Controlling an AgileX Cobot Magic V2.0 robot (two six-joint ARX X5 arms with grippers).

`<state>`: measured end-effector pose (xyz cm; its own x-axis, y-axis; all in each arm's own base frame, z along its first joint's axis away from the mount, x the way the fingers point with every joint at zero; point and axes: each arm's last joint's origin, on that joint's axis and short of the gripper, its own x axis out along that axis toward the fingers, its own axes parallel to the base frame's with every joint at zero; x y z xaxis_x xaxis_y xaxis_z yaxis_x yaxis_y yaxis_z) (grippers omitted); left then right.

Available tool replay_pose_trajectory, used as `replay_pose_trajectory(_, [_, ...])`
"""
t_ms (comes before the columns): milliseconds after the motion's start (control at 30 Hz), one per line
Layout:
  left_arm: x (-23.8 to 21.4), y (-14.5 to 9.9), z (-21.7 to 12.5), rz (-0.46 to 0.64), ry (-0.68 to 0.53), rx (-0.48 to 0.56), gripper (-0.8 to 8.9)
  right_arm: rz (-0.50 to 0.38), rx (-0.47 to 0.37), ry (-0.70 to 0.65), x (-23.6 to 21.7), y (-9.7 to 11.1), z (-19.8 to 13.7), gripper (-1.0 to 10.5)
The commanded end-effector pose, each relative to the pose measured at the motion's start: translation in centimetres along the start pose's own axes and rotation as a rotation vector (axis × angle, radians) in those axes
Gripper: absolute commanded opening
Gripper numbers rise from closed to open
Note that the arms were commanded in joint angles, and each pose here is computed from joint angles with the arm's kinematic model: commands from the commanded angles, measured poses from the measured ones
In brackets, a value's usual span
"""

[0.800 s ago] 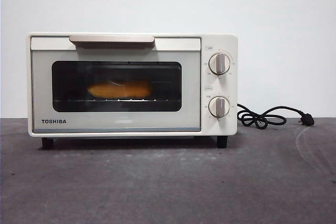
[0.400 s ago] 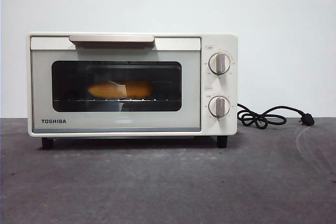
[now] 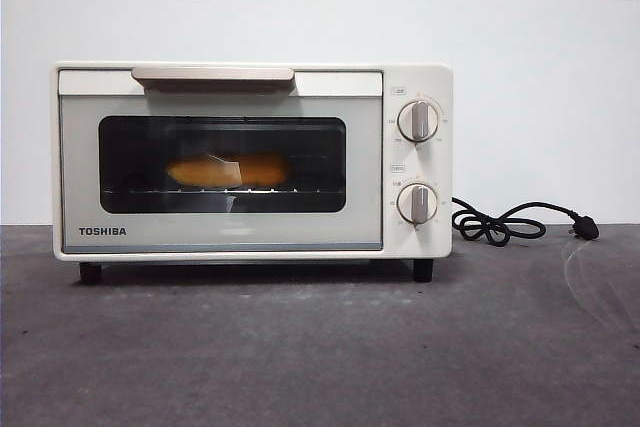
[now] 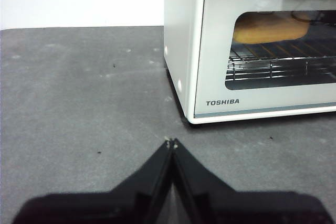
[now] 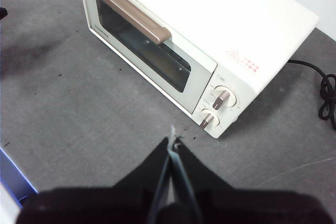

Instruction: Take the corn from the table,put the corn in the oven

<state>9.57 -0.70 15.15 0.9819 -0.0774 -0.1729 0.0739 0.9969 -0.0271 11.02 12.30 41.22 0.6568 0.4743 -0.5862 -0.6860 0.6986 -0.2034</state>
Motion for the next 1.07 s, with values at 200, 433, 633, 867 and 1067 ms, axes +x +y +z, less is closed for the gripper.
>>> replay_pose_trajectory(200, [0.1,0.0,-0.2,0.005,-0.001,0.008,-0.01,-0.001,-0.002,-0.005,0.0,0.0,0.1,0.0])
replay_pose_trajectory(433, [0.1,0.0,-0.2,0.004,-0.001,0.008,-0.01,-0.029,-0.017,-0.007,-0.1,-0.2,0.0,0.0])
replay_pose_trajectory(633, [0.1,0.0,-0.2,0.004,-0.001,0.008,-0.01,-0.277,0.041,-0.005,0.4,-3.0,0.0,0.0])
replay_pose_trajectory(867, [0.1,0.0,-0.2,0.005,-0.001,0.008,-0.01,-0.344,0.234,-0.124,2.3,-8.0,-2.7,0.0])
replay_pose_trajectory(1067, [0.1,0.0,-0.2,0.005,-0.001,0.008,-0.01,-0.433,0.364,-0.199,3.7,-10.0,-8.4,0.0])
